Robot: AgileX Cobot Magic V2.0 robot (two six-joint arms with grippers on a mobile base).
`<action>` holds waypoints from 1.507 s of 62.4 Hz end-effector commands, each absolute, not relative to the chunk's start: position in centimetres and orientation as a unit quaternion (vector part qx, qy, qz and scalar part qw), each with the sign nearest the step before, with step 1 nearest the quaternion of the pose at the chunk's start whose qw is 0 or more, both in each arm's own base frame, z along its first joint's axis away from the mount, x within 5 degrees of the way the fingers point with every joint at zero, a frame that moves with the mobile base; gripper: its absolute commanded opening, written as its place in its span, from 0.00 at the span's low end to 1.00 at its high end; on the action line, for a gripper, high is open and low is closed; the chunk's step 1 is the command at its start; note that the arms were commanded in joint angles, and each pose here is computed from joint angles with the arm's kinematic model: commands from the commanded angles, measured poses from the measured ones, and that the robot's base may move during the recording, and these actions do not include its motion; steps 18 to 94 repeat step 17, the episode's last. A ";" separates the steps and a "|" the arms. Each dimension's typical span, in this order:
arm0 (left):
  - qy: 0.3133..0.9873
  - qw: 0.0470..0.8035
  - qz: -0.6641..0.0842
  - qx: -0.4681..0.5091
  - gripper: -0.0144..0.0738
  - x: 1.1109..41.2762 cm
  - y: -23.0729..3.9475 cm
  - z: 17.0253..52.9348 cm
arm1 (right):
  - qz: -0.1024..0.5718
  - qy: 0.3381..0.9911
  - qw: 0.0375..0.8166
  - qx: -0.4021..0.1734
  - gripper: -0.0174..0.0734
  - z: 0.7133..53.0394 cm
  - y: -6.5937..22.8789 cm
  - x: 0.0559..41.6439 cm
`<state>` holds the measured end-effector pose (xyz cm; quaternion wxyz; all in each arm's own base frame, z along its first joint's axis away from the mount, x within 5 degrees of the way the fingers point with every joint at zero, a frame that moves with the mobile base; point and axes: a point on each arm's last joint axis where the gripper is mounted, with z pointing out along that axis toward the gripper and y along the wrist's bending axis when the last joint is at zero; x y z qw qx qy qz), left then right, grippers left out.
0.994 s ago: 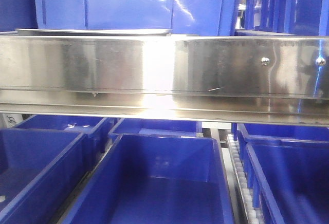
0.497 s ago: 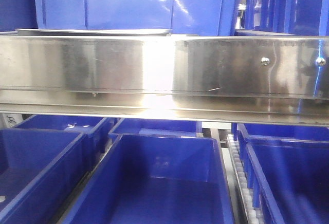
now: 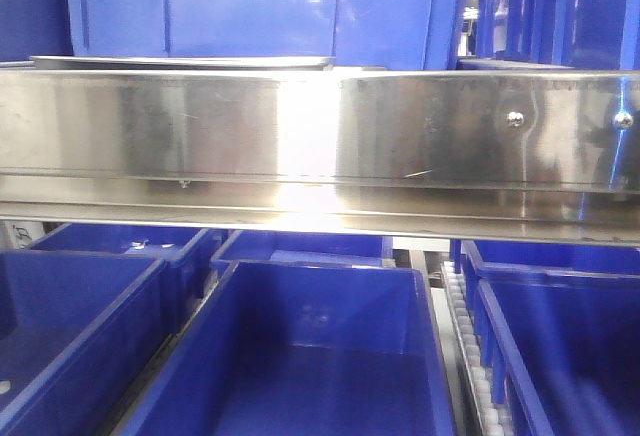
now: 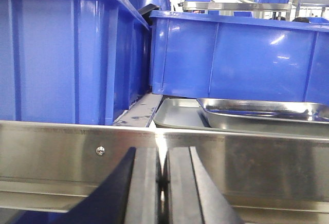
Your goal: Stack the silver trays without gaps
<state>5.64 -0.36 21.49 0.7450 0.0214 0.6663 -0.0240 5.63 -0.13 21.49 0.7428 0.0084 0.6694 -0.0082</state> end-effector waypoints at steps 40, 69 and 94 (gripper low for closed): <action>0.659 0.751 -0.024 0.021 0.17 5.6 -0.3 21.7 | -0.012 0.659 0.752 0.008 0.11 21.7 -0.2 5.6; 0.659 0.751 -0.024 0.021 0.17 5.6 -0.3 21.7 | -0.012 0.659 0.752 0.008 0.11 21.7 -0.2 5.6; 0.659 0.751 -0.024 0.021 0.17 5.6 -0.3 21.7 | -0.012 0.659 0.752 0.008 0.11 21.7 -0.2 5.6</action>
